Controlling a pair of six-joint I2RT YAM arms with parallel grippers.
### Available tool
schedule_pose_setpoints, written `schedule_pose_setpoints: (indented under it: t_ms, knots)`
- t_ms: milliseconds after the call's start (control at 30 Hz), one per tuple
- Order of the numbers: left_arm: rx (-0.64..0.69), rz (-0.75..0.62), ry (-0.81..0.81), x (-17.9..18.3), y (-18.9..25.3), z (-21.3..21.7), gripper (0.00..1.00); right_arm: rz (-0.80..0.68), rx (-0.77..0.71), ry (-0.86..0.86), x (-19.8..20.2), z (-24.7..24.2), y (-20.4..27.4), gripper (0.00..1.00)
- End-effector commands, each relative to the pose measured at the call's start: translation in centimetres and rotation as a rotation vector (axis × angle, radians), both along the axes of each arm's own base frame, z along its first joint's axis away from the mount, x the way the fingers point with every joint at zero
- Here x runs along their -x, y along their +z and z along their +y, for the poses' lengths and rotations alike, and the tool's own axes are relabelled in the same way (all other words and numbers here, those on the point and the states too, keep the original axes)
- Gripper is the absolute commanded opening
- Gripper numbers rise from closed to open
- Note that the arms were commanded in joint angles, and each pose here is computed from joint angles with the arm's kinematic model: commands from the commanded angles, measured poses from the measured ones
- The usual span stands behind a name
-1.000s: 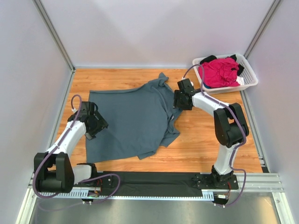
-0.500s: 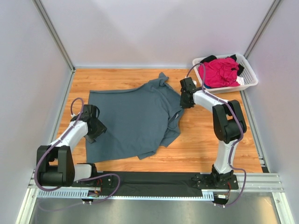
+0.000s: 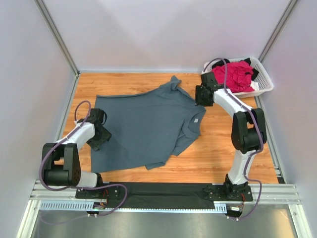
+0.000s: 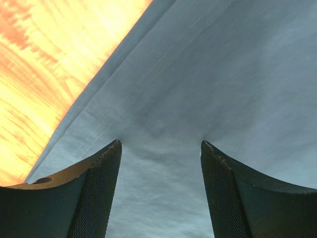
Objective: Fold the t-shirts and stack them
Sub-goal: Flatten the tshirt out
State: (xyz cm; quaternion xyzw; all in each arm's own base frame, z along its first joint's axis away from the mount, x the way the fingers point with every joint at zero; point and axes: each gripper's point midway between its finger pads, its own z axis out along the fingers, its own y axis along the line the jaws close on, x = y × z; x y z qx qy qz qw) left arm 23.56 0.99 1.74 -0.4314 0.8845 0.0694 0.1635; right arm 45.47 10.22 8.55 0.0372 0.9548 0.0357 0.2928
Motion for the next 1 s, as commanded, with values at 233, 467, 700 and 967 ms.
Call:
schedule_pose_setpoints:
  t_ms: [233,467,700,967]
  knots:
    - [0.012,-0.249,-0.086,-2.8,7.1,-0.5,0.76,-0.046,-0.153,-0.019,11.3,3.1,5.2,0.51]
    - [0.088,-0.405,-0.282,-1.8,11.4,-4.5,0.76,0.079,-0.22,0.019,18.7,8.8,0.0,0.49]
    - [0.153,-0.402,-0.417,0.3,9.7,-8.6,0.74,0.112,-0.19,0.104,21.5,13.3,-2.5,0.49]
    - [0.121,-0.326,-0.388,1.8,6.7,-7.7,0.73,0.167,-0.082,0.155,23.1,14.9,-4.9,0.49]
